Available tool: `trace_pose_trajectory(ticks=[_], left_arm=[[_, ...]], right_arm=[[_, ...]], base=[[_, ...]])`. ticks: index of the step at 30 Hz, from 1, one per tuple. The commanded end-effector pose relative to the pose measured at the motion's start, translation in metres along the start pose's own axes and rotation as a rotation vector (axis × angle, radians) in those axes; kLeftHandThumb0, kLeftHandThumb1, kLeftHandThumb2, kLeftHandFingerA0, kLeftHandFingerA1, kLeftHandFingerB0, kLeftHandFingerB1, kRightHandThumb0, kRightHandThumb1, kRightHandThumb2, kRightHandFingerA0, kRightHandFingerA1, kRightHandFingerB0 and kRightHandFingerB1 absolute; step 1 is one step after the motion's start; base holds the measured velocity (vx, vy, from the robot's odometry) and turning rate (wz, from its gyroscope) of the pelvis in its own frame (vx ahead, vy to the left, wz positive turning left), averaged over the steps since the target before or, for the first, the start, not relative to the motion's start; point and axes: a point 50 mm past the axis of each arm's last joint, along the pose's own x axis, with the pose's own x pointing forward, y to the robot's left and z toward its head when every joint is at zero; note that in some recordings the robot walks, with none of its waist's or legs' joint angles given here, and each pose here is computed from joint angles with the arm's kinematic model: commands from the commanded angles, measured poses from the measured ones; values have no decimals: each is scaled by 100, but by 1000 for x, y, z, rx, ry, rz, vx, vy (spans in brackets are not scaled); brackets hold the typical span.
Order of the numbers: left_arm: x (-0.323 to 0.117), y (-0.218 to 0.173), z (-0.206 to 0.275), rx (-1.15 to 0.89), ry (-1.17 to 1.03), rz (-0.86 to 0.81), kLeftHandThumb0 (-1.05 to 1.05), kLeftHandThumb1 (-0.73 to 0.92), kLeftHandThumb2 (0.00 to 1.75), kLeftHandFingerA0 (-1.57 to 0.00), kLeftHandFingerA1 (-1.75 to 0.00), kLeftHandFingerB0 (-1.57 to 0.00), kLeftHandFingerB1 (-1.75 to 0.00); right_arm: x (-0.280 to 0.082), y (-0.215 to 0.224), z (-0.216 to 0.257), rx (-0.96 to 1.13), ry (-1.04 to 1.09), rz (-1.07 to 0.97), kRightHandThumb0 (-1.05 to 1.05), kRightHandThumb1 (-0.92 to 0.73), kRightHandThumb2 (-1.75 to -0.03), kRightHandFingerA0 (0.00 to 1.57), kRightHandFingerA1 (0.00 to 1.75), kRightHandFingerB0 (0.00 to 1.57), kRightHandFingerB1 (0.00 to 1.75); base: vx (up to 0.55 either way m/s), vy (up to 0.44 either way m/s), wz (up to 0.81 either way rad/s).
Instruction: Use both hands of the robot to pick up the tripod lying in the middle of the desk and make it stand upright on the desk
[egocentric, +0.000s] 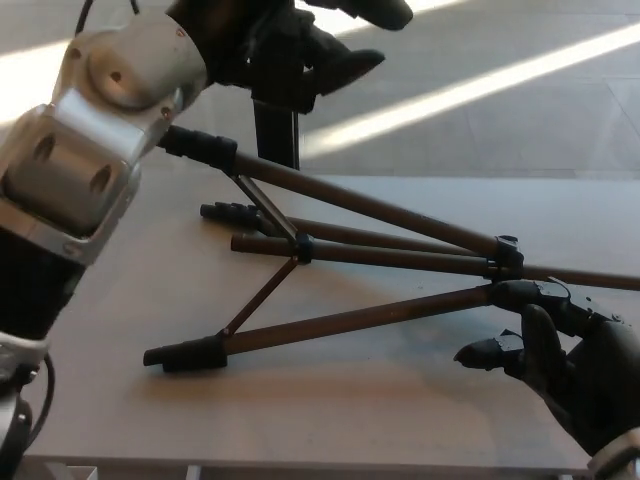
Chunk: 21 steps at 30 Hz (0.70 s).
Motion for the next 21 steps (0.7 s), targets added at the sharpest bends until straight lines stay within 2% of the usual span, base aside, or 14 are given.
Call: trace_pose_trajectory(ticks=[1, 2, 7, 12, 13, 14, 15, 16, 18, 21], left_arm=[[22, -1, 11, 420, -11, 69, -74, 52, 94, -32, -68, -47, -59], [22, 0, 10, 443, -9, 77, -77, 70, 61, -33, -70, -53, -49], [26, 3, 4, 563, 49, 63, -80, 72, 62, -33, -64, -45, -47], [28, -3, -6, 709, 117, 25, -78, 68, 61, -24, -56, -35, -40], [30, -7, -9, 850, 158, -13, -82, 73, 62, -11, -50, -25, -35], [30, -9, -13, 947, 184, -28, -88, 59, 99, -4, -50, -18, -46], [31, -9, -15, 981, 204, -34, -87, 74, 63, -6, -45, -23, -34], [32, -11, -17, 1004, 221, -40, -96, 62, 101, -4, -38, -17, -46], [33, -12, -19, 1022, 232, -36, -94, 61, 101, -2, -34, -13, -46], [37, -18, -24, 1011, 250, -30, -95, 60, 100, -2, -29, -15, -42]], right_arm=[[-5, -3, -10, 1, 51, -31, -105, -52, -59, 123, 66, 114, 57], [-5, -3, -11, 6, 48, -27, -105, -52, -59, 124, 66, 115, 57], [-7, -5, -14, 14, 51, -19, -105, -52, -59, 125, 66, 114, 55], [-7, -4, -16, 13, 54, -16, -105, -52, -59, 126, 66, 115, 56], [-7, -5, -15, 18, 54, -16, -105, -52, -58, 127, 66, 115, 56], [-6, -4, -16, 25, 54, -12, -105, -52, -58, 127, 65, 115, 55], [-6, -4, -16, 27, 55, -10, -105, -52, -59, 126, 65, 114, 55], [-6, -4, -16, 36, 57, -14, -105, -50, -58, 127, 65, 114, 55], [-5, -4, -15, 46, 58, -20, -105, -51, -59, 128, 64, 116, 56], [-5, -5, -15, 46, 65, -27, -105, -51, -59, 127, 65, 116, 56]], base=[[0, 0, 0], [0, 0, 0], [0, 0, 0], [0, 0, 0], [0, 0, 0], [0, 0, 0], [0, 0, 0], [0, 0, 0], [0, 0, 0], [0, 0, 0]])
